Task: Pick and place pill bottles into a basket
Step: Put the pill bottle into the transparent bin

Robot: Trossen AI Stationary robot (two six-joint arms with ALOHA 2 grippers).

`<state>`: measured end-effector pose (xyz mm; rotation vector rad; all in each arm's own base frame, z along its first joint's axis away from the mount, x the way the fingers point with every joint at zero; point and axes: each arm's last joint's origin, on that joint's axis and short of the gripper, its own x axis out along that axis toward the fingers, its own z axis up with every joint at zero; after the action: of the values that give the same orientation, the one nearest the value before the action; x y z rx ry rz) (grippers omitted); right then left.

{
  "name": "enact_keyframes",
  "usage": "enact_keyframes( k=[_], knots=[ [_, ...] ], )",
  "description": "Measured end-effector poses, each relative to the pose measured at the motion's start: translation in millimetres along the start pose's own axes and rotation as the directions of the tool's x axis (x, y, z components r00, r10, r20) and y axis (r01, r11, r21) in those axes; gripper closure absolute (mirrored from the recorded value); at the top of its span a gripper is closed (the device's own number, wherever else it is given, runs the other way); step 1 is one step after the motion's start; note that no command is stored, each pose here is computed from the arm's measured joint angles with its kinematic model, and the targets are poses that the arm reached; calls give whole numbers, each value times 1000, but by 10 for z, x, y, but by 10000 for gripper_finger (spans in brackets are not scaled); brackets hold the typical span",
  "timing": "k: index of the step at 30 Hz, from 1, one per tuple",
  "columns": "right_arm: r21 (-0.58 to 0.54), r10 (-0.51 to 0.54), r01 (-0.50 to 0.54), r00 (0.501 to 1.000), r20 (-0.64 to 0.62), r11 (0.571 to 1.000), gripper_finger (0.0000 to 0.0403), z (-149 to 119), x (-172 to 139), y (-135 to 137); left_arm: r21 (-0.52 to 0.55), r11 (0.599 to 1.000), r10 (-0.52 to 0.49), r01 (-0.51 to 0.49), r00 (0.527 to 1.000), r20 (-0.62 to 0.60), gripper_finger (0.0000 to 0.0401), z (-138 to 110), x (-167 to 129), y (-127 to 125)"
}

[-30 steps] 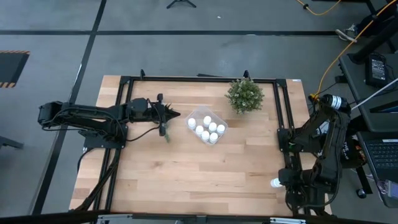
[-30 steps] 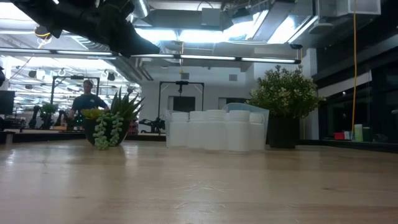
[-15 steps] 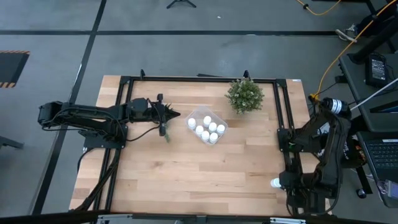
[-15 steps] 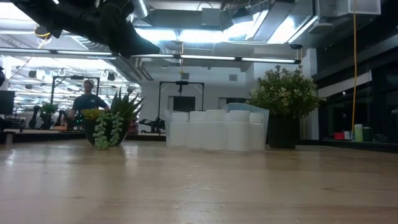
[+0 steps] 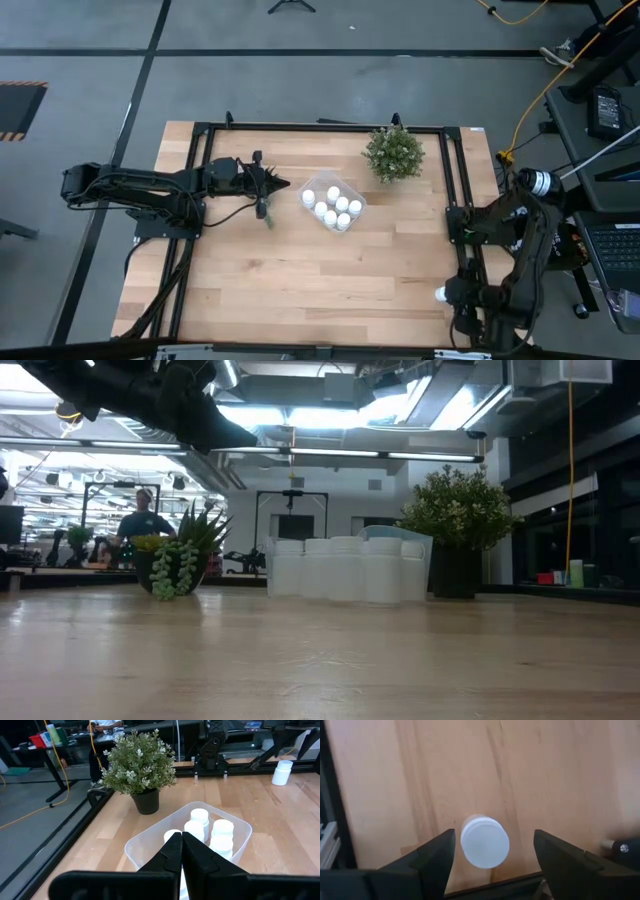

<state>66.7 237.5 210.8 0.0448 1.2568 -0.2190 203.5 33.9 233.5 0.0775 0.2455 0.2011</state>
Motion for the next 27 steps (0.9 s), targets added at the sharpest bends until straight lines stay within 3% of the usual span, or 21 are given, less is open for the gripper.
enact_keyframes(
  k=[11,15,27],
  knots=[
    [45,-80,80,997,-7,996,132,-56,178,98,0,1000,0,0,1000,0,395,0,0,0],
    [43,-84,87,995,-61,995,132,-83,219,130,0,1000,0,0,1000,-1,395,-1,0,0],
    [43,-85,88,994,-62,995,132,-91,247,153,0,1000,0,0,1000,-1,395,-1,0,0]
  ],
)
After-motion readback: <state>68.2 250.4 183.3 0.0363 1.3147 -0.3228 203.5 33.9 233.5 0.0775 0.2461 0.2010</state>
